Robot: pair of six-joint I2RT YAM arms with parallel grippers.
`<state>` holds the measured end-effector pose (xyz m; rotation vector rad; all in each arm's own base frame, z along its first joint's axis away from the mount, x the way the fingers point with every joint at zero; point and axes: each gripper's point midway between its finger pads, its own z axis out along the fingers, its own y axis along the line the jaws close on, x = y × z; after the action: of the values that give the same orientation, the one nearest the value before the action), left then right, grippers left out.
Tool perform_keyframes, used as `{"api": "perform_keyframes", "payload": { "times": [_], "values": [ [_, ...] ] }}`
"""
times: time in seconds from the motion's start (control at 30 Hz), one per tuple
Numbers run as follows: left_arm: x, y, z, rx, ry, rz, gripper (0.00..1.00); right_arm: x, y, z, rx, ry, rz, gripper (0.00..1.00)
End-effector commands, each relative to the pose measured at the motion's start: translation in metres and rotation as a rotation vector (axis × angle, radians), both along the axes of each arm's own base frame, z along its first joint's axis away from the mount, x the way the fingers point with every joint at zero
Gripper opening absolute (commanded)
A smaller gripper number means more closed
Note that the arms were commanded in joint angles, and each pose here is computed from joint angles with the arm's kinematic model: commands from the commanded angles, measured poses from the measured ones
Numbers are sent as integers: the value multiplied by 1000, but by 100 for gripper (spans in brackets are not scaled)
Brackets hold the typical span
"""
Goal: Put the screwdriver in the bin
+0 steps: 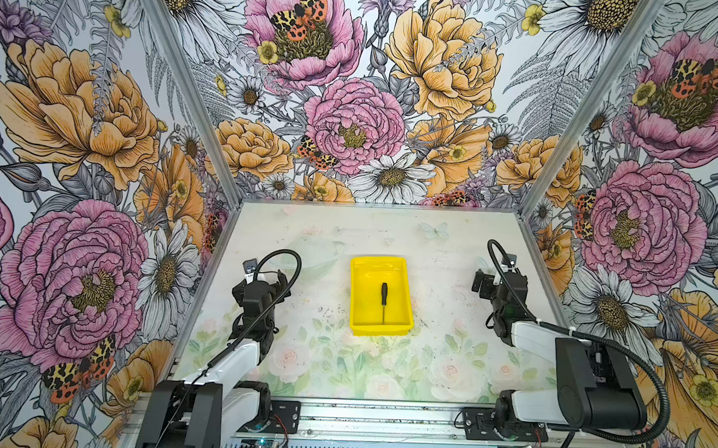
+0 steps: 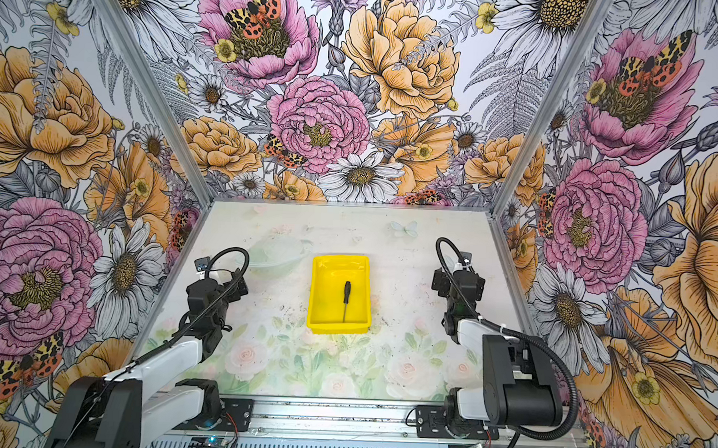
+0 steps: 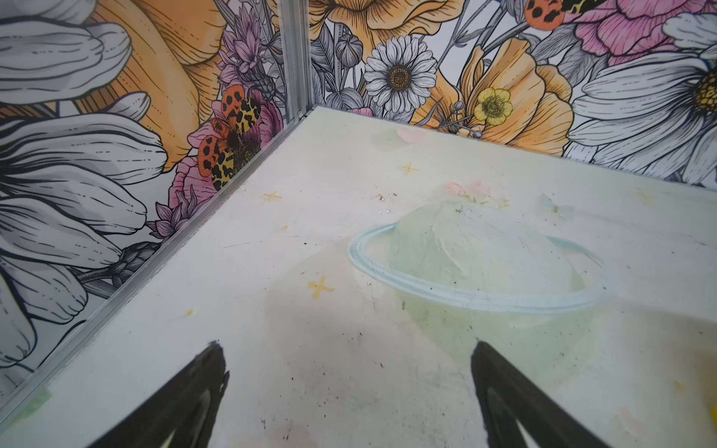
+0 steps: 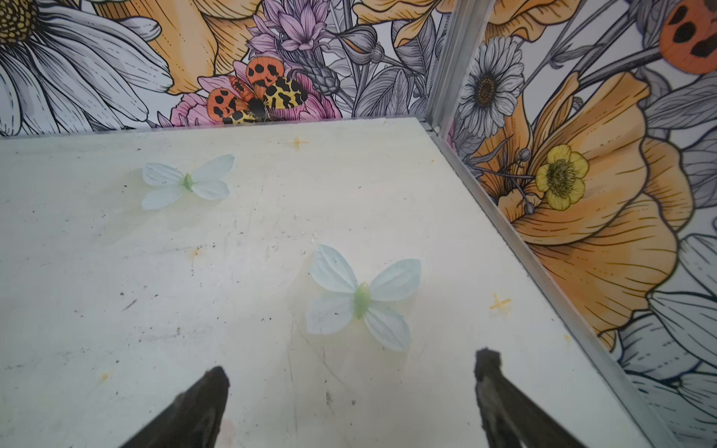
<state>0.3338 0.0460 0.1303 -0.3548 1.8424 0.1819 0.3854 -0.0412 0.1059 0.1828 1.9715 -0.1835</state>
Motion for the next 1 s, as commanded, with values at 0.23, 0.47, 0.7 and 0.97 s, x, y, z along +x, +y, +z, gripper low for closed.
{"api": "perform_keyframes", "payload": {
  "times": [0.23, 0.47, 0.7, 0.97],
  "values": [
    [36, -2, 29, 21, -153, -54, 99, 16, 6, 8, 18, -124, 43, 99],
    [50, -5, 22, 43, -170, -78, 99, 17, 10, 6, 9, -125, 64, 100],
    [51, -4, 7, 48, -203, -77, 99, 17, 10, 6, 7, -124, 63, 100],
    [62, -3, 1, 46, -132, -66, 99, 17, 10, 6, 6, -123, 63, 99]
  ]
}}
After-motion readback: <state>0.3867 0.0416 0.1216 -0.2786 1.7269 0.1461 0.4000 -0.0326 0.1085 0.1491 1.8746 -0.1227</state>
